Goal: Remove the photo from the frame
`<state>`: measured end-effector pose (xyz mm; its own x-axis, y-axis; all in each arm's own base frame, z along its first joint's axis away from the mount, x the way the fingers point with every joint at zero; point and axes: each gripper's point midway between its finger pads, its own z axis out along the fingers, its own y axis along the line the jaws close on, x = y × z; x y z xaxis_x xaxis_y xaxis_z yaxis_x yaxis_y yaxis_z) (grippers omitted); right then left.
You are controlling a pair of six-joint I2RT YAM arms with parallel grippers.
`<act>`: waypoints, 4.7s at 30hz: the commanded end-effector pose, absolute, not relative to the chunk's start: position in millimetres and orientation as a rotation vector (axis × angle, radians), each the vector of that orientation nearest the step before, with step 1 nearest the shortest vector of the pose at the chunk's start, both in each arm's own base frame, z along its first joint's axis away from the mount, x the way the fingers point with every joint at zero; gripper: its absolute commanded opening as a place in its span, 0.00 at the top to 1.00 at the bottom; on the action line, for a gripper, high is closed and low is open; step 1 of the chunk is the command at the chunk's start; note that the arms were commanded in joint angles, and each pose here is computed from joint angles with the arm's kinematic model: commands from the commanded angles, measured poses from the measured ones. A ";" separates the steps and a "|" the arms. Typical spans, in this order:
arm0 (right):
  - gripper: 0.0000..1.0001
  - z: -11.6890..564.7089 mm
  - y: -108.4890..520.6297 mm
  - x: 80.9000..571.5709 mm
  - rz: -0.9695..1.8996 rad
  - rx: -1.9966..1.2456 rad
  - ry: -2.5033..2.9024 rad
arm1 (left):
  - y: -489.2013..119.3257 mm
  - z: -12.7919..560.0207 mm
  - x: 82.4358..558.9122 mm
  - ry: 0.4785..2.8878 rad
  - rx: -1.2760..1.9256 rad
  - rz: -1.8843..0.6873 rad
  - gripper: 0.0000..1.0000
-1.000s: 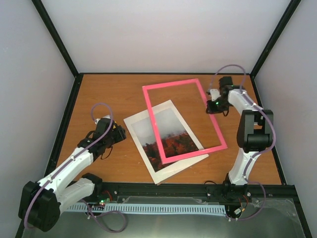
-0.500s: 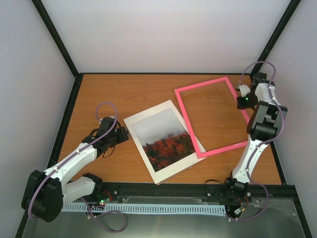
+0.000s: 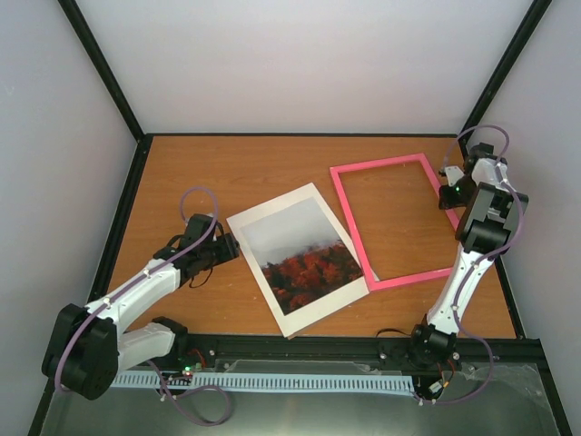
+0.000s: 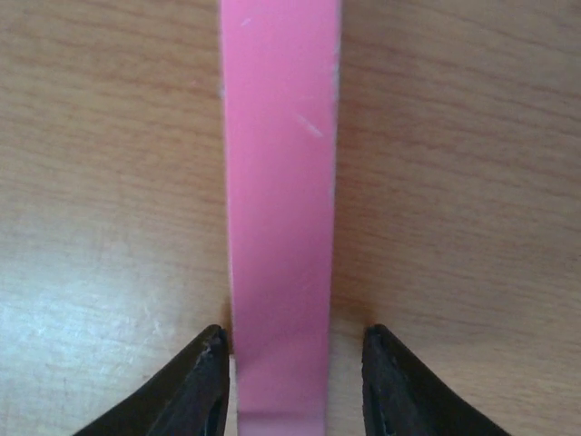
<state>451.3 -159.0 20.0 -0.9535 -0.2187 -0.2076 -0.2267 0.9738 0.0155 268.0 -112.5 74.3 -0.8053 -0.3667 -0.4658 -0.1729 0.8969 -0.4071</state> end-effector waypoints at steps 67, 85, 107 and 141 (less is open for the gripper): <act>0.53 13.1 196.5 247.2 0.786 -1.267 2.695 | -172.0 37.0 247.7 2.727 -0.432 -0.842 0.39; 0.52 5.3 193.3 245.0 0.773 -1.267 2.728 | -205.1 68.3 271.2 2.637 -0.284 -0.990 0.42; 0.52 4.9 193.2 244.8 0.775 -1.264 2.738 | -214.2 59.4 276.3 2.628 -0.248 -0.975 0.48; 0.52 98.8 199.3 259.9 0.725 -1.206 2.448 | -296.2 55.4 308.4 2.594 -0.049 -1.143 0.99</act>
<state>263.9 196.9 105.7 -0.5868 -0.6488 -0.4844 -0.8060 0.5254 0.2727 303.3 -271.6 45.6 -0.9524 -0.1782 -0.2474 0.0455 0.7193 -0.6932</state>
